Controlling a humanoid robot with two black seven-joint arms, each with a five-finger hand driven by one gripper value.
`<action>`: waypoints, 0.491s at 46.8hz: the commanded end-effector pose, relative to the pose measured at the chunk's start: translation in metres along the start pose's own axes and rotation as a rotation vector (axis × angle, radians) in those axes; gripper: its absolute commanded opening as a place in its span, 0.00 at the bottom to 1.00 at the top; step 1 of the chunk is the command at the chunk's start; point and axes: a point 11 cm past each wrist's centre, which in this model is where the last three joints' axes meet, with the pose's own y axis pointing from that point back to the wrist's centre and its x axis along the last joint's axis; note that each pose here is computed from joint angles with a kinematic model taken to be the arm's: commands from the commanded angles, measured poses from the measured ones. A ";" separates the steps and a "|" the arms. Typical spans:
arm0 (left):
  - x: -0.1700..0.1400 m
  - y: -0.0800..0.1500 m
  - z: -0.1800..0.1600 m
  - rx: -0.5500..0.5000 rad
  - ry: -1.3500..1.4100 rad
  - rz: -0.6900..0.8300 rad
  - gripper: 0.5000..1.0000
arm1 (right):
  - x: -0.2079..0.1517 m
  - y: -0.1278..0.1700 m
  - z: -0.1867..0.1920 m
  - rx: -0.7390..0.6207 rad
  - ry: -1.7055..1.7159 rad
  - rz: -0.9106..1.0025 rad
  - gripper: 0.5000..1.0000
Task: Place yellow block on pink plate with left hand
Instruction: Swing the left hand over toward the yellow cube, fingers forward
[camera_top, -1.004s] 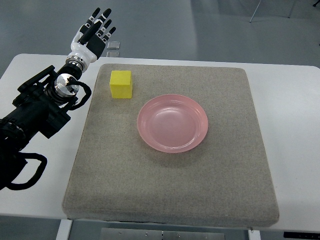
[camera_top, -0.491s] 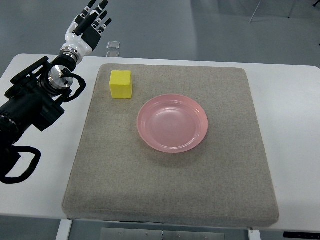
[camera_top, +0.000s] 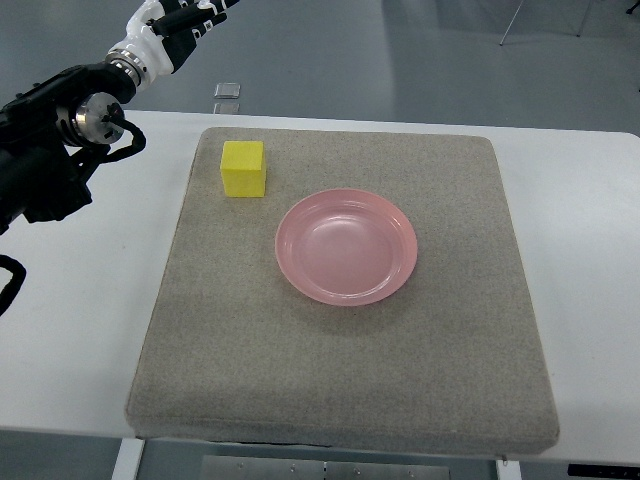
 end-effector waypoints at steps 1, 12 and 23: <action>-0.009 0.000 -0.004 0.047 -0.109 -0.054 0.96 | 0.000 0.000 0.000 0.000 0.000 0.000 0.85; -0.019 0.003 0.001 0.146 -0.340 -0.142 0.96 | 0.000 0.000 0.000 0.000 0.000 0.000 0.85; -0.020 0.006 0.015 0.208 -0.650 -0.219 0.96 | 0.000 0.000 0.000 0.000 0.000 0.000 0.85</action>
